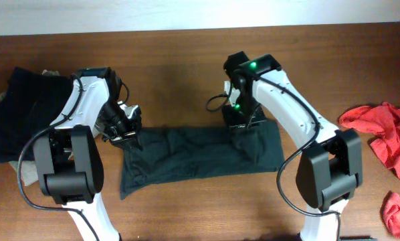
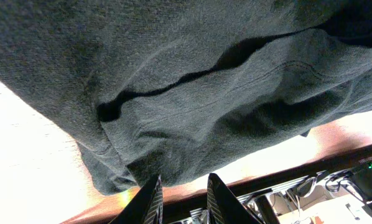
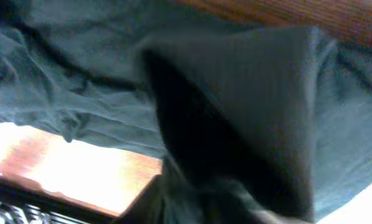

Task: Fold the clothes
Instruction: 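Grasp the strip's right end with the right gripper and fold it left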

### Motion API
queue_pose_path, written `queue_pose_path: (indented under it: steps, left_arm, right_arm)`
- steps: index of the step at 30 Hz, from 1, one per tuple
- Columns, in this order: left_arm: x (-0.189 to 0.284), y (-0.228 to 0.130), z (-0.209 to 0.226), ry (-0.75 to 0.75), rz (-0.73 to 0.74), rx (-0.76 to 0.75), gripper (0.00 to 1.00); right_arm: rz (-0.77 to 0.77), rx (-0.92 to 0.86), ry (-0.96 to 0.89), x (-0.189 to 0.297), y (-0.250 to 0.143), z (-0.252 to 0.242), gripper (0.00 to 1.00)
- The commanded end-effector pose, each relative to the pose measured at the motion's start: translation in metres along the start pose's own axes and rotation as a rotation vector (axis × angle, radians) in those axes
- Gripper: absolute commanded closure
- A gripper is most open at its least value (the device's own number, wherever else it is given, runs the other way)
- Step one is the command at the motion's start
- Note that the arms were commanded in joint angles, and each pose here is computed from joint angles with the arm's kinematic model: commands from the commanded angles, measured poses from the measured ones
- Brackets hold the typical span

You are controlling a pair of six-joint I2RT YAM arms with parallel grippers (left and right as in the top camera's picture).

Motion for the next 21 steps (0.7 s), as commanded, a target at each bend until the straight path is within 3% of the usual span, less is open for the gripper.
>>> queue_pose_path:
  steps: [1,2,5,8,11,14,17,21]
  left_arm:
    - [0.007,-0.003,-0.006,-0.01,-0.027,0.0,0.76]
    - [0.007,-0.003,-0.006,-0.01,-0.027,0.0,0.76]
    - [0.007,-0.003,-0.006,-0.011,-0.026,0.0,0.76]
    - [0.007,-0.005,-0.007,-0.013,-0.017,0.003,0.76]
    - [0.007,-0.004,-0.006,-0.009,-0.025,0.0,0.57]
    - [0.005,0.004,-0.001,0.024,-0.062,-0.013,0.23]
    - [-0.006,0.002,0.002,0.02,-0.047,-0.004,0.2]
    - [-0.018,0.0,0.005,0.017,-0.039,0.008,0.2]
  right_arm:
    - [-0.008,0.002,0.0,0.001,-0.002,0.005,0.47]
    - [-0.007,0.006,-0.001,0.001,-0.002,0.005,0.41]
    - [-0.009,0.023,-0.004,0.001,-0.002,0.004,0.4]
    - [-0.067,0.013,-0.178,0.003,0.003,-0.015,0.41]
    - [-0.108,-0.042,-0.259,0.008,0.011,-0.033,0.39]
    - [-0.091,-0.099,-0.268,0.012,0.014,-0.054,0.33]
    - [-0.072,-0.117,-0.263,0.015,0.016,-0.069,0.31]
    - [-0.03,-0.036,-0.16,0.01,0.011,-0.051,0.32]
Point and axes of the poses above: each gripper's point midway between its finger pads, its own x axis back along the fingers, its own z axis along the line the jaws close on, y = z × x, the point moved 7 cm from there along x, back along the fingers, and after that the axes turned 15 degrees about -x, right-handed, at the moved point
